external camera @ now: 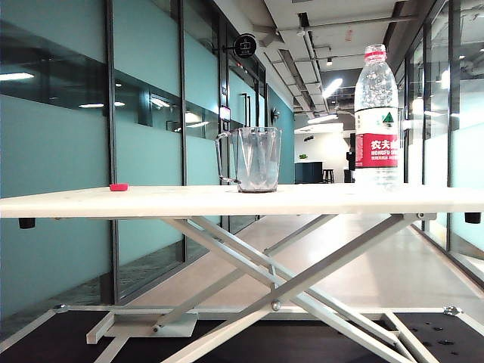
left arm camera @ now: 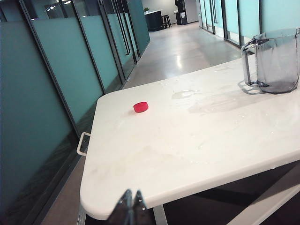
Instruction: Pick up the mineral water bottle on the table and pour water into the mug until it's half full.
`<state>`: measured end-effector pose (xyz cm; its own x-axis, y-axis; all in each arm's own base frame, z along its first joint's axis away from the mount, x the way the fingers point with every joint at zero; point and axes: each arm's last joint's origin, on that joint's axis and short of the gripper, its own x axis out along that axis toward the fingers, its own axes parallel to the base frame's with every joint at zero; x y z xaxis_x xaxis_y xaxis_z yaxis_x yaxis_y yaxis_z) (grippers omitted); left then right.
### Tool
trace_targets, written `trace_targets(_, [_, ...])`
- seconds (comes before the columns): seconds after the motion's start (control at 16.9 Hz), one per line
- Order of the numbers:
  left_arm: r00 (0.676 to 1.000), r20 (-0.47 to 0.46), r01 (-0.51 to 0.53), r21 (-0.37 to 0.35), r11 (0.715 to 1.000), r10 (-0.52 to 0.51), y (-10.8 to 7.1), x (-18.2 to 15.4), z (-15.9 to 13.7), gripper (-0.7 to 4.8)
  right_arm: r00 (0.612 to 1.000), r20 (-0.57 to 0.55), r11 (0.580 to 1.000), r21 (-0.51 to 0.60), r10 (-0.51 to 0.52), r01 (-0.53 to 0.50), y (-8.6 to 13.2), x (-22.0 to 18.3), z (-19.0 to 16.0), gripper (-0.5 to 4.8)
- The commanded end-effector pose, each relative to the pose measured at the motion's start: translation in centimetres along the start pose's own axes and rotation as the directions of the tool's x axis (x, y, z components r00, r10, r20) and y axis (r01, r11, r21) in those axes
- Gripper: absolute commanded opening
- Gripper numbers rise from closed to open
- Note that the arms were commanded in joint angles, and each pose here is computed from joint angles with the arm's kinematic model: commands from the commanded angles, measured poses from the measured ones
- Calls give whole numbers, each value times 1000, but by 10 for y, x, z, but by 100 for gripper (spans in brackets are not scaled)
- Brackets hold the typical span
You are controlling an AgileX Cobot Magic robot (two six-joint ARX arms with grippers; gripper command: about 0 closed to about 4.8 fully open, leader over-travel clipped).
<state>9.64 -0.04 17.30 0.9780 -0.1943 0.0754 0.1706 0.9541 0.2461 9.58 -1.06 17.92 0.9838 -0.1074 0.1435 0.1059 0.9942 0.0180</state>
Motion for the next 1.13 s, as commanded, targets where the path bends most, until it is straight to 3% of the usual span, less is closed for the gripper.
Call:
trace_targets(0.06, [1000,10,-2,0,1000,2,0,0,2,-5,1000,12,1000,4,-1,1,0,0,1,0])
trace_targets(0.53, [1000,11,-1,-1,1000,1,0,0,2,-5,1000,14,1000,7,2,-2,0,0,1,0])
trace_targets(0.65, [997,28,75,-92,993,-73,-2,0,2,-5,997,15,992,103,73,-74,2,0,1,0])
trace_targets(0.77, [972,51,234,-160,959,-229,-7,-1,2,-5,981,12,967,162,195,-194,6,-1,1,0])
trace_targets(0.89, [913,77,407,-171,897,-400,-12,-3,1,-5,941,7,929,161,338,-334,10,-2,1,0])
trace_targets(0.95, [900,73,436,-177,882,-430,-13,-3,0,-5,925,7,913,161,379,-375,11,-2,1,0])
trace_targets(1.13, [899,36,434,-208,876,-437,-14,-3,-4,-5,905,12,884,211,425,-418,13,-3,2,5])
